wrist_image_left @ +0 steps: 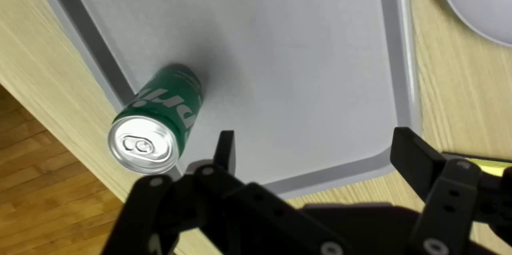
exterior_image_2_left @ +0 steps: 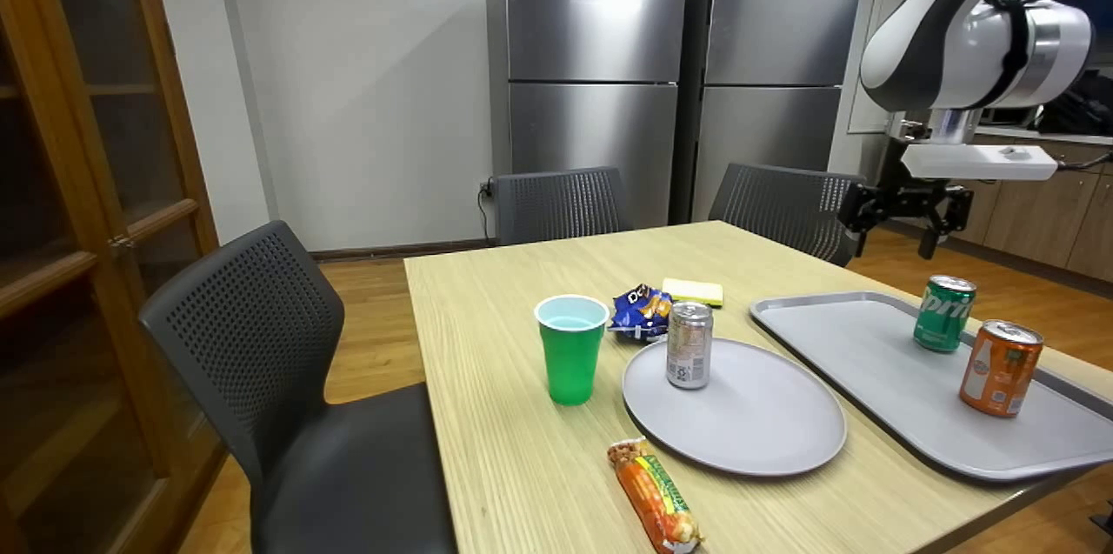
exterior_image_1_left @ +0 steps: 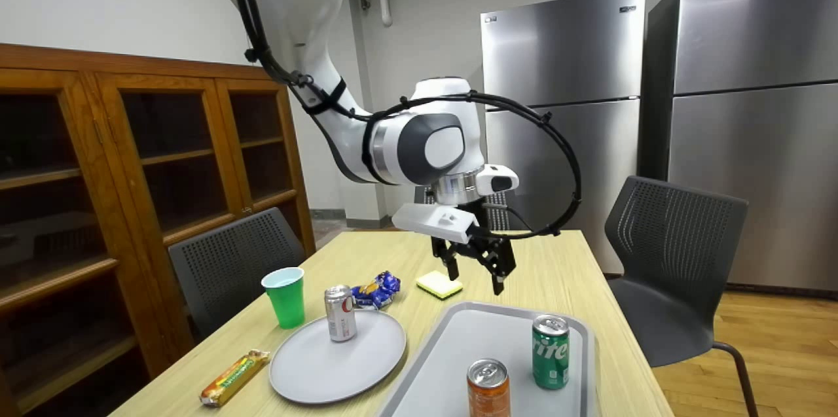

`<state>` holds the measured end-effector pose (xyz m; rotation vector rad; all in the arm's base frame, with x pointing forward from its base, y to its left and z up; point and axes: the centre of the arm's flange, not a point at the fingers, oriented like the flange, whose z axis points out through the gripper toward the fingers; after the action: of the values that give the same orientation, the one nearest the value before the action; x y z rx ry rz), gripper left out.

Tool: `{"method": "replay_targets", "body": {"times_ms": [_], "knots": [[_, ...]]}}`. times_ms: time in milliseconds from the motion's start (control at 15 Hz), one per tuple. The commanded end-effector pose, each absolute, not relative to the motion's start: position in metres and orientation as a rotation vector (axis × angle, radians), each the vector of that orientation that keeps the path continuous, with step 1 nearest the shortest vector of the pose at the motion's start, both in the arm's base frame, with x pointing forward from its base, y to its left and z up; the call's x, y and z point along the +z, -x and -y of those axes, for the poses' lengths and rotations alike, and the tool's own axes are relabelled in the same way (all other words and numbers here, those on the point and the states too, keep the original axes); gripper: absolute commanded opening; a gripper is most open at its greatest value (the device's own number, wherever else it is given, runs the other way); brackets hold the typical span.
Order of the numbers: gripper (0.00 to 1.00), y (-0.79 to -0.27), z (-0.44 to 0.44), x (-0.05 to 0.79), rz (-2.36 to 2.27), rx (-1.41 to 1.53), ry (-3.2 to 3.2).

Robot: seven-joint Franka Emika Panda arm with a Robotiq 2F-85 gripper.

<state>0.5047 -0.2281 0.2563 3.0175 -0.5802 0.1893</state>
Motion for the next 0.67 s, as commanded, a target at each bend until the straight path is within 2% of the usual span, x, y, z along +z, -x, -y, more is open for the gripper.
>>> {"method": "replay_targets", "body": {"times_ms": [0,600], "knots": [[1.00,-0.511,0.251,0.256,0.682,0.145,-2.990],[1.00,-0.496,0.293,0.261,0.810,0.129,-2.957]]}}
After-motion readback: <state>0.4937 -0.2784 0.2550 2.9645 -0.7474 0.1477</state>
